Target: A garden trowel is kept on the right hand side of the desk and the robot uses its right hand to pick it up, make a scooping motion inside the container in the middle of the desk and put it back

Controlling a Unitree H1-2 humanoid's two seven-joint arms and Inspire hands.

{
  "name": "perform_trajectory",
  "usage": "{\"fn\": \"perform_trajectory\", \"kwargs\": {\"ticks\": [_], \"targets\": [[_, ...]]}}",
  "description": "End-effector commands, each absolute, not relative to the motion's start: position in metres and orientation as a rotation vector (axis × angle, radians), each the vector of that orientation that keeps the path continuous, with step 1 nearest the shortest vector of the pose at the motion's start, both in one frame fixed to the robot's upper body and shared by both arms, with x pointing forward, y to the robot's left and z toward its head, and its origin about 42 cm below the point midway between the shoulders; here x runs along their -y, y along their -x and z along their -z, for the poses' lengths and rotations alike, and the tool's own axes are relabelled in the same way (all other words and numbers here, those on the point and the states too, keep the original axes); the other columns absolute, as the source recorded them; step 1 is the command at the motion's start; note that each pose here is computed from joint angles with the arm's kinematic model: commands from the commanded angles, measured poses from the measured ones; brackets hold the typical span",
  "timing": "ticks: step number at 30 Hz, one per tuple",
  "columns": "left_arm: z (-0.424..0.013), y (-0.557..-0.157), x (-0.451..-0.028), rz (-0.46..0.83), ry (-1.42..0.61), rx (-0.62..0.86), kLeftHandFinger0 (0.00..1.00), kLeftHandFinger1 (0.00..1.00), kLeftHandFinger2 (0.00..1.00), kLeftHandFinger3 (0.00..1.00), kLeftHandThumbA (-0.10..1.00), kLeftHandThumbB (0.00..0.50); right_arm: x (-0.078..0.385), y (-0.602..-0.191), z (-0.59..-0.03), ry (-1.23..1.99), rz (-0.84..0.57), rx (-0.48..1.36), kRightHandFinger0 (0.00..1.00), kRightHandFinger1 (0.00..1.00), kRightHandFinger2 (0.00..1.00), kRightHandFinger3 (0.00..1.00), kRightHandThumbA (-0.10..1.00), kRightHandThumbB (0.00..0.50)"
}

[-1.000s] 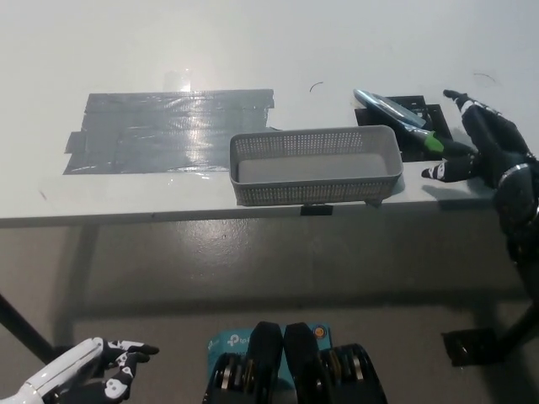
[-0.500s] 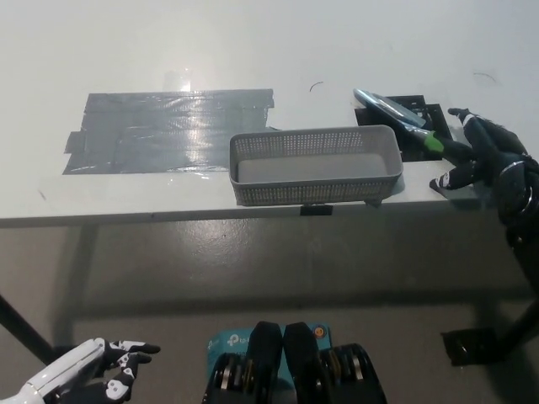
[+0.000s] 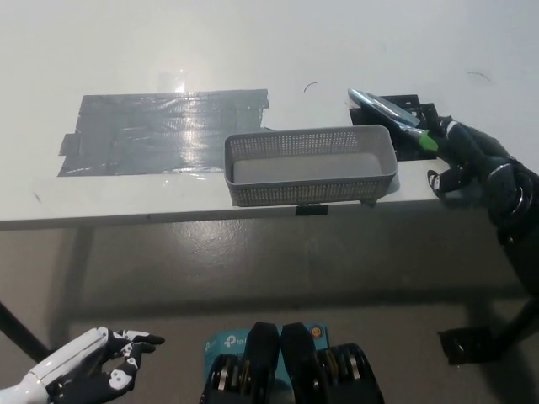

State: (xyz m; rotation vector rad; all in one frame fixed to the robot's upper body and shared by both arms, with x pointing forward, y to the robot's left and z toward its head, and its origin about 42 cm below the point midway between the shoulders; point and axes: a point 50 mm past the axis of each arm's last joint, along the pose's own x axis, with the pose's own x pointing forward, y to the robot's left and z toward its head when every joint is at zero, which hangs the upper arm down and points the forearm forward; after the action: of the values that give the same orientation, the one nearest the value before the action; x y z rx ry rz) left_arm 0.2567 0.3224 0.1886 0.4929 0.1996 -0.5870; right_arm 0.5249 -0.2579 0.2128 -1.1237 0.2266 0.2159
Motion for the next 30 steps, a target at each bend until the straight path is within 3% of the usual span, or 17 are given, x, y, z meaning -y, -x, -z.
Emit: {"fn": "perform_trajectory", "kwargs": {"ticks": [1,2,3,7,10,16,22,23,26,28,30], "targets": [[-0.203,-0.26,-0.323,0.609,-0.51,-0.168,0.98,0.87,0.83,1.0,1.0,0.484,0.253,-0.539,-0.233,1.125,-0.297,-0.241,1.0,1.0,1.0,1.0,0.78,0.18],[-0.202,-0.26,-0.324,0.61,-0.51,-0.17,0.98,0.87,0.85,1.0,1.0,0.481,0.254,-0.541,-0.23,1.123,-0.318,-0.285,1.0,1.0,1.0,1.0,0.78,0.154],[-0.203,-0.261,-0.323,0.612,-0.511,-0.169,0.98,0.88,0.86,1.0,1.0,0.478,0.257,-0.543,-0.228,1.129,-0.361,-0.347,1.0,1.0,1.0,1.0,0.81,0.072],[-0.204,-0.262,-0.323,0.616,-0.509,-0.164,0.99,0.88,0.85,1.0,1.0,0.481,0.265,-0.548,-0.22,1.172,-0.452,-0.508,1.0,1.0,1.0,1.0,0.87,0.006],[-0.206,-0.264,-0.323,0.614,-0.515,-0.156,0.99,0.88,0.85,1.0,1.0,0.473,0.269,-0.551,-0.22,1.233,-0.466,-0.537,1.0,1.0,1.0,1.0,0.9,0.005],[-0.209,-0.264,-0.325,0.604,-0.519,-0.146,1.0,0.87,0.84,1.0,1.0,0.481,0.274,-0.555,-0.222,1.208,-0.429,-0.521,1.0,1.0,1.0,1.0,0.78,0.007],[-0.212,-0.265,-0.323,0.613,-0.525,-0.131,0.99,0.86,0.82,1.0,1.0,0.464,0.27,-0.557,-0.223,1.211,-0.431,-0.553,1.0,1.0,1.0,1.0,0.77,0.054],[-0.213,-0.266,-0.322,0.615,-0.525,-0.132,0.99,0.87,0.83,1.0,1.0,0.472,0.264,-0.559,-0.226,1.269,-0.483,-0.606,1.0,1.0,1.0,1.0,0.88,0.061],[-0.213,-0.267,-0.322,0.62,-0.519,-0.129,1.0,0.87,0.83,1.0,1.0,0.465,0.258,-0.56,-0.227,1.318,-0.535,-0.659,1.0,1.0,1.0,1.0,0.95,0.071],[-0.214,-0.267,-0.322,0.62,-0.522,-0.128,1.0,0.87,0.83,1.0,1.0,0.471,0.251,-0.559,-0.225,1.359,-0.573,-0.7,1.0,1.0,1.0,1.0,0.91,0.088],[-0.214,-0.267,-0.322,0.621,-0.52,-0.127,1.0,0.87,0.84,1.0,1.0,0.468,0.249,-0.559,-0.223,1.387,-0.582,-0.71,1.0,1.0,1.0,1.0,0.9,0.074]]}}
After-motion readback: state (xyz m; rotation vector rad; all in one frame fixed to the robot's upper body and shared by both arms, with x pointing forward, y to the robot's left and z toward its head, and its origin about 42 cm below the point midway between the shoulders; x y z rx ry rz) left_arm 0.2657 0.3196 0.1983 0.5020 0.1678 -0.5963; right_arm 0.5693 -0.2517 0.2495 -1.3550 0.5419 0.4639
